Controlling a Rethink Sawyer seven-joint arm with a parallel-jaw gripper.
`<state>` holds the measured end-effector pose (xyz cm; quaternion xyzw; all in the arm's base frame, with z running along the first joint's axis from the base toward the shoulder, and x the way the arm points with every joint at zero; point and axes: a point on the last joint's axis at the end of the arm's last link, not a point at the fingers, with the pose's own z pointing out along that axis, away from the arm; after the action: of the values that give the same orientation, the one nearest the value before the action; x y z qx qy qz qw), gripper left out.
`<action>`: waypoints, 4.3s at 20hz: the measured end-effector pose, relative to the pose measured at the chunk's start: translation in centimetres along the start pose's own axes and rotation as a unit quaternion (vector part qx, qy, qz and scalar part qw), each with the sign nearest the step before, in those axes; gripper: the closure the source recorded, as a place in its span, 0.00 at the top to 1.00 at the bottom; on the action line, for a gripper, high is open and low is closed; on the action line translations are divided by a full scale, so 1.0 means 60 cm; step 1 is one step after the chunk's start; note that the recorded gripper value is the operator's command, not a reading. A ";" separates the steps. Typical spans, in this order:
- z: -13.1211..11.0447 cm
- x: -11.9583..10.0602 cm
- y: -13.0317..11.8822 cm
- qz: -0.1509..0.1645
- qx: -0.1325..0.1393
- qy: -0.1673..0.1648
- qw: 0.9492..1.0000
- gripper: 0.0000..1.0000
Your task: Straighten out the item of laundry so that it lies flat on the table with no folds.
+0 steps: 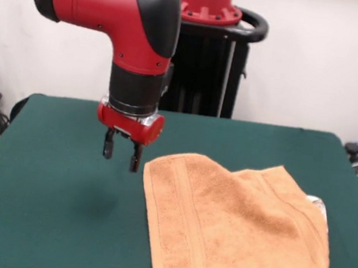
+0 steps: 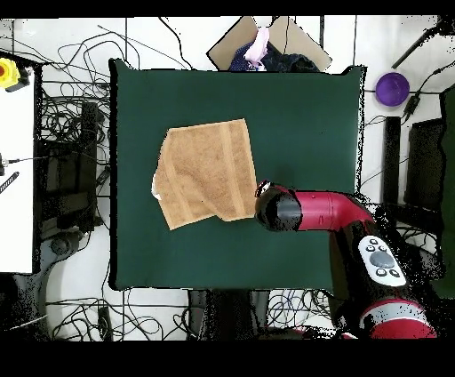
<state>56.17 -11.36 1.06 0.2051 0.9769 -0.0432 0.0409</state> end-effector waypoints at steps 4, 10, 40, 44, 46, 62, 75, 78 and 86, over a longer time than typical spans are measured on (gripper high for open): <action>0.004 0.003 -0.001 -0.032 0.002 -0.023 0.999 1.00; 0.006 0.007 -0.002 -0.045 0.003 -0.031 0.999 1.00; 0.013 0.110 0.050 -0.075 -0.049 -0.042 0.995 1.00; 0.025 0.114 0.040 -0.052 -0.085 -0.028 0.995 1.00; 0.029 0.117 0.044 -0.051 -0.099 -0.025 0.994 1.00; 0.011 0.141 0.115 -0.116 -0.105 -0.012 0.988 1.00; 0.018 0.139 0.094 -0.109 -0.100 -0.008 0.989 1.00; 0.030 0.141 0.073 -0.094 -0.101 0.000 0.990 1.00; 0.040 0.152 0.074 -0.092 -0.104 0.008 0.990 1.00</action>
<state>49.79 -3.92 -2.49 0.1093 0.9912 0.0564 0.0497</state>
